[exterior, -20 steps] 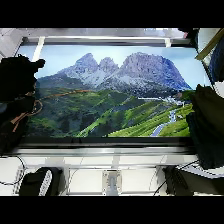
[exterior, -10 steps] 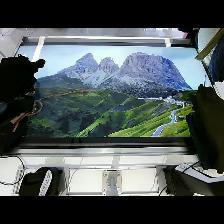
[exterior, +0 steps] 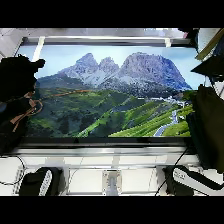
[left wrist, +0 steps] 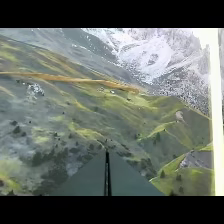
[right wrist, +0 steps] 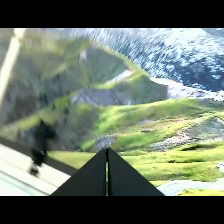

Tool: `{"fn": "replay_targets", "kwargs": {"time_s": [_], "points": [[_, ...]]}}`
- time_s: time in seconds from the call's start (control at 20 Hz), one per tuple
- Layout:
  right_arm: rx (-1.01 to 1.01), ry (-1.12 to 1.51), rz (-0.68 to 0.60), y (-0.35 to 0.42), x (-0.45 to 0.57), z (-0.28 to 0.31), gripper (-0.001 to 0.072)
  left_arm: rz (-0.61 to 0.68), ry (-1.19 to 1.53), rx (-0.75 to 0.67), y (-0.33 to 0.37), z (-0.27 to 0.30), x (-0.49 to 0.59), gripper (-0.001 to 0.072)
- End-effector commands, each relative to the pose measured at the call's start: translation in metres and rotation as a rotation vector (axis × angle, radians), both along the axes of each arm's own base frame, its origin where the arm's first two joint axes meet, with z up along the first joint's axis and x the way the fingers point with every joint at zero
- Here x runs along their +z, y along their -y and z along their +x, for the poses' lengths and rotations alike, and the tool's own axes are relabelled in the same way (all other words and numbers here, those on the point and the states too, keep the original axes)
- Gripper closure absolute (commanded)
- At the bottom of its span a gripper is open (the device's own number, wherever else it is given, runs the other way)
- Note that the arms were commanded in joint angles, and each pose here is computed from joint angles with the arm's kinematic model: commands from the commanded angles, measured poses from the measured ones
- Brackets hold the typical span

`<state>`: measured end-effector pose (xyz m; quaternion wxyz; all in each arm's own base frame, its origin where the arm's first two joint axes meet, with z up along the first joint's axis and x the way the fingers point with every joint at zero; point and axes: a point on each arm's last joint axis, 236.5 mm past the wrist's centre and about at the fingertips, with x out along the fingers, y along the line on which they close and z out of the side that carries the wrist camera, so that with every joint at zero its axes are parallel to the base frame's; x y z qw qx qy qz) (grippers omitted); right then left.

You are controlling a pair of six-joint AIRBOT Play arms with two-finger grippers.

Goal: Fold the clothes and pants, and hang the long-sleeved shirts on hangers.

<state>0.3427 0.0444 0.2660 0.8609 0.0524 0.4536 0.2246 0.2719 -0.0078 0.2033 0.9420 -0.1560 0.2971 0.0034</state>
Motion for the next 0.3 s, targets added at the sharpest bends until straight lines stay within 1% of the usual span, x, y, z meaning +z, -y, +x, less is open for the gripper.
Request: {"fn": "replay_targets", "kwargs": {"time_s": [0.0,0.25], "points": [[0.106,0.0,-0.071,-0.0326,-0.0066,-0.0055,0.0704,0.0,-0.019,-0.004,0.0008,-0.0029,-0.0035,0.0682],[0.121,0.0,-0.07,-0.0376,-0.0066,-0.0068,0.0704,0.0,-0.025,-0.006,0.0011,-0.0038,-0.0046,0.0681]]}}
